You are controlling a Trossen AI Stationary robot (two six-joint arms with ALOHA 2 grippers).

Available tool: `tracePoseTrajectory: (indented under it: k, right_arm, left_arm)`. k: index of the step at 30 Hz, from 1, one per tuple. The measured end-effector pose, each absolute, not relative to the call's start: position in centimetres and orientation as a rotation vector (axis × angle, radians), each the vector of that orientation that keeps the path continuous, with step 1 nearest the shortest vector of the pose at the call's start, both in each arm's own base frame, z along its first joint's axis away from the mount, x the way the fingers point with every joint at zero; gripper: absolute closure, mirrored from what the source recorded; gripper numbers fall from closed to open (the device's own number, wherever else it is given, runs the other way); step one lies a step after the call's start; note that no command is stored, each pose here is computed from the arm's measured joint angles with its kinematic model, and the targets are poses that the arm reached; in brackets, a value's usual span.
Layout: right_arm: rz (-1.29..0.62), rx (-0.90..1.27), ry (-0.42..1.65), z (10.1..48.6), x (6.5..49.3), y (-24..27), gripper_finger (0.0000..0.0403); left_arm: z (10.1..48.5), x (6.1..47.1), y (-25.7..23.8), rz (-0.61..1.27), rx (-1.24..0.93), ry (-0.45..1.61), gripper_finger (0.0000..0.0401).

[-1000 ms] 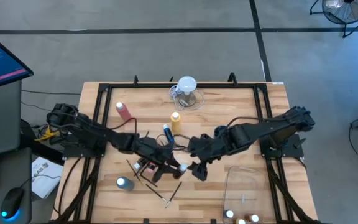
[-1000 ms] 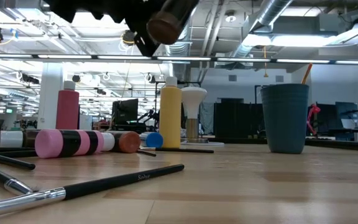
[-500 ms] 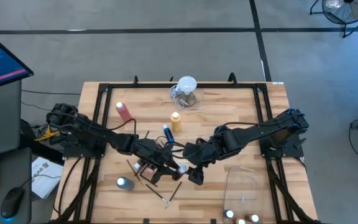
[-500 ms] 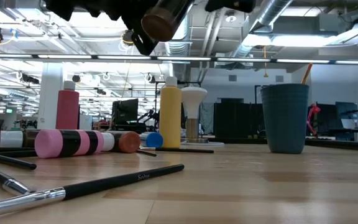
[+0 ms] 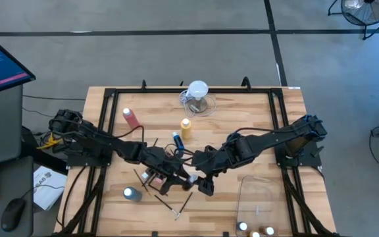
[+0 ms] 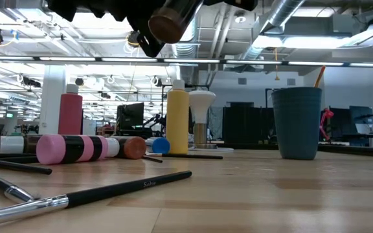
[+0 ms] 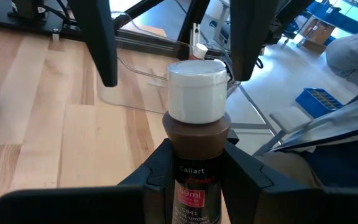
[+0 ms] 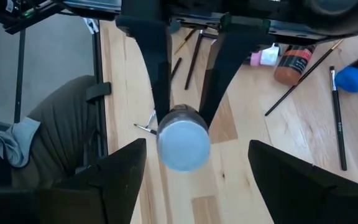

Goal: Pick & Place Paint Supplies
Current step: Put the small dark green paint bottle into the transparent bin

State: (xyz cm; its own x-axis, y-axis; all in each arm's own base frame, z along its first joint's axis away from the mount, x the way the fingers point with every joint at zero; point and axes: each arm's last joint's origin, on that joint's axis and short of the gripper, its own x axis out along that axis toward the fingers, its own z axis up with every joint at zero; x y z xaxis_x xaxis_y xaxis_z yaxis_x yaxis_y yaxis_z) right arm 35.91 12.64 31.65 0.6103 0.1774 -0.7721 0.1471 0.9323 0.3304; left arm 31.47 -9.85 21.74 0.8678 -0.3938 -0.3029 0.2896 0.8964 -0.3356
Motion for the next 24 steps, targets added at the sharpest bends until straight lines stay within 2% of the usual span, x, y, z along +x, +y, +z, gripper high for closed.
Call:
tracePoseTrajectory:
  k: [12, 24]
  right_arm:
    - [0.044, 0.388, 0.964, 30.0, 36.9, 13.2, 0.0127]
    - [0.061, 0.390, 0.920, 30.3, 37.3, 13.1, 0.0127]
  left_arm:
    - [21.9, 31.5, -9.8, -0.353, -0.284, 0.347, 0.0322]
    - [21.9, 31.5, -9.8, -0.358, -0.279, 0.351, 0.0322]
